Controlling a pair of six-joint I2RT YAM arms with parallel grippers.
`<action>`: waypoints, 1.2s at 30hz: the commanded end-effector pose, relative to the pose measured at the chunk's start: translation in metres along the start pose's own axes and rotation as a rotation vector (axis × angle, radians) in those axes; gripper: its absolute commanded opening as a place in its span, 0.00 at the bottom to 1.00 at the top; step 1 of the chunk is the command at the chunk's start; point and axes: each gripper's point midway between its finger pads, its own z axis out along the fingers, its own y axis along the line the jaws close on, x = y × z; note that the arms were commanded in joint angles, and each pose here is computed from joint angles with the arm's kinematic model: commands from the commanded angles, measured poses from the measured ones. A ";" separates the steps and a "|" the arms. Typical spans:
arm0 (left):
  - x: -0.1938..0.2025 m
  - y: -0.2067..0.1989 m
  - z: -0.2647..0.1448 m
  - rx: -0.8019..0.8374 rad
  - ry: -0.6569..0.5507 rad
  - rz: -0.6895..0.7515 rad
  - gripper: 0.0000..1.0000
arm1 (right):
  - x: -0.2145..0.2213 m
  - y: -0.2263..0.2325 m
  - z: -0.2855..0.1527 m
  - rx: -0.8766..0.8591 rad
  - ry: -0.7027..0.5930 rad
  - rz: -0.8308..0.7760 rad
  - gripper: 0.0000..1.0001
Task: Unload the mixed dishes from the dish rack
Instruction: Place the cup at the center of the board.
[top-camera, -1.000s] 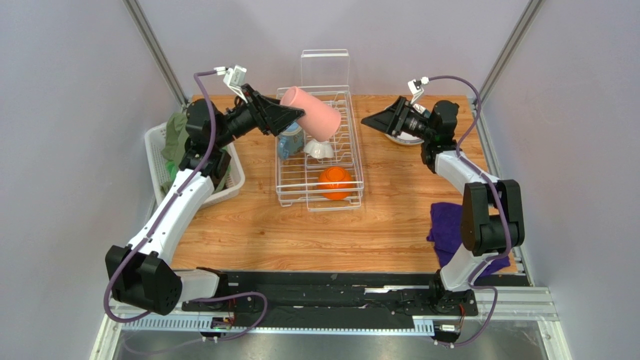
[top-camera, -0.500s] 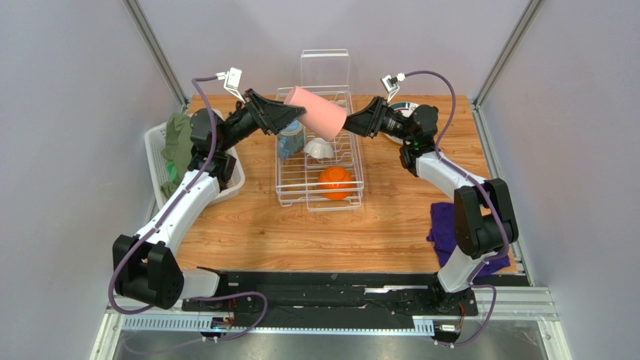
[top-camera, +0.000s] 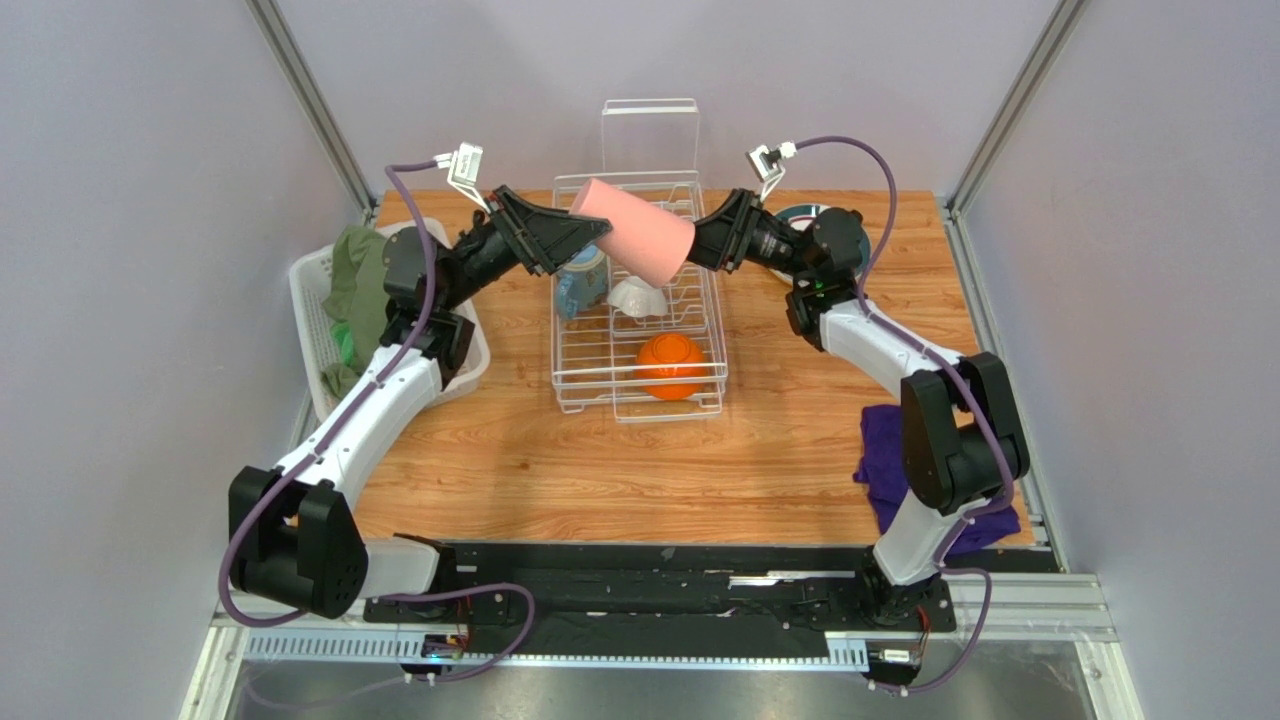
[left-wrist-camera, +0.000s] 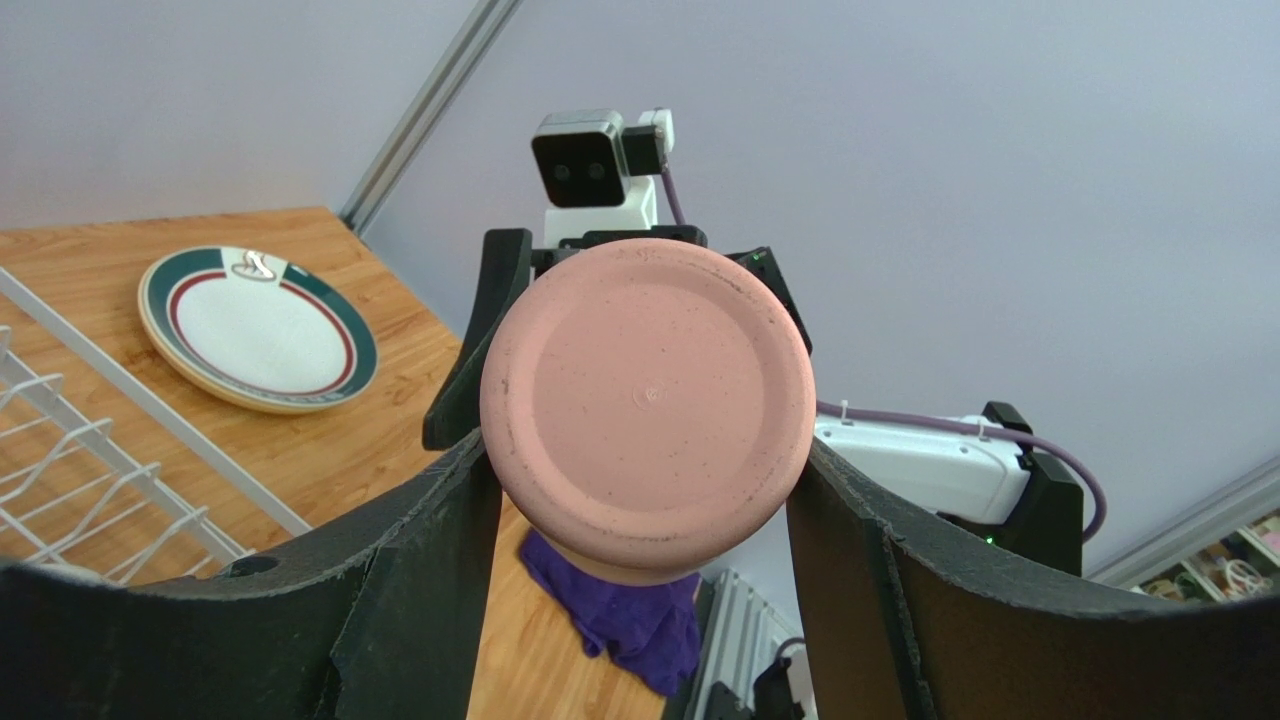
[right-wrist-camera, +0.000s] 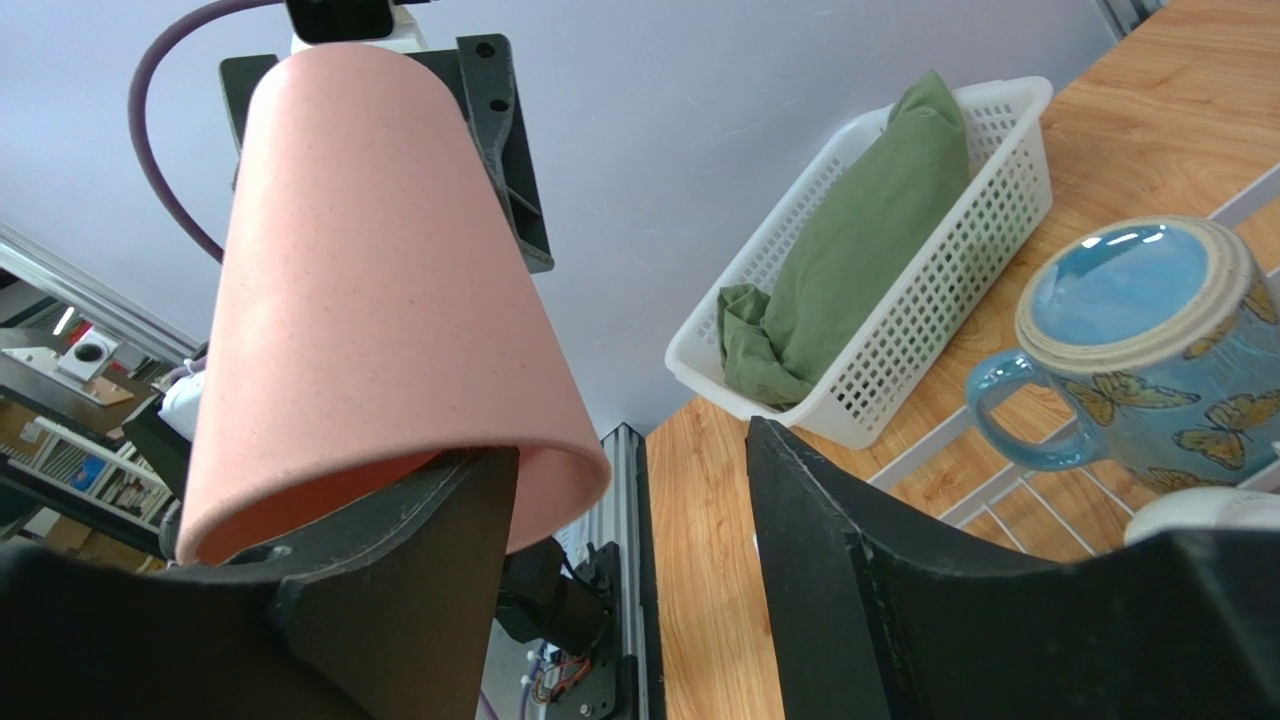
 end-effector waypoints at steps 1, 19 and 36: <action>-0.008 -0.010 -0.001 0.045 -0.037 0.018 0.00 | -0.017 0.020 0.014 -0.061 -0.039 -0.077 0.60; -0.001 -0.007 -0.007 0.023 -0.040 -0.005 0.00 | -0.012 0.019 0.025 -0.074 -0.007 -0.066 0.00; -0.014 0.023 -0.031 -0.115 -0.033 0.089 0.66 | -0.032 0.024 -0.002 -0.044 -0.037 -0.120 0.00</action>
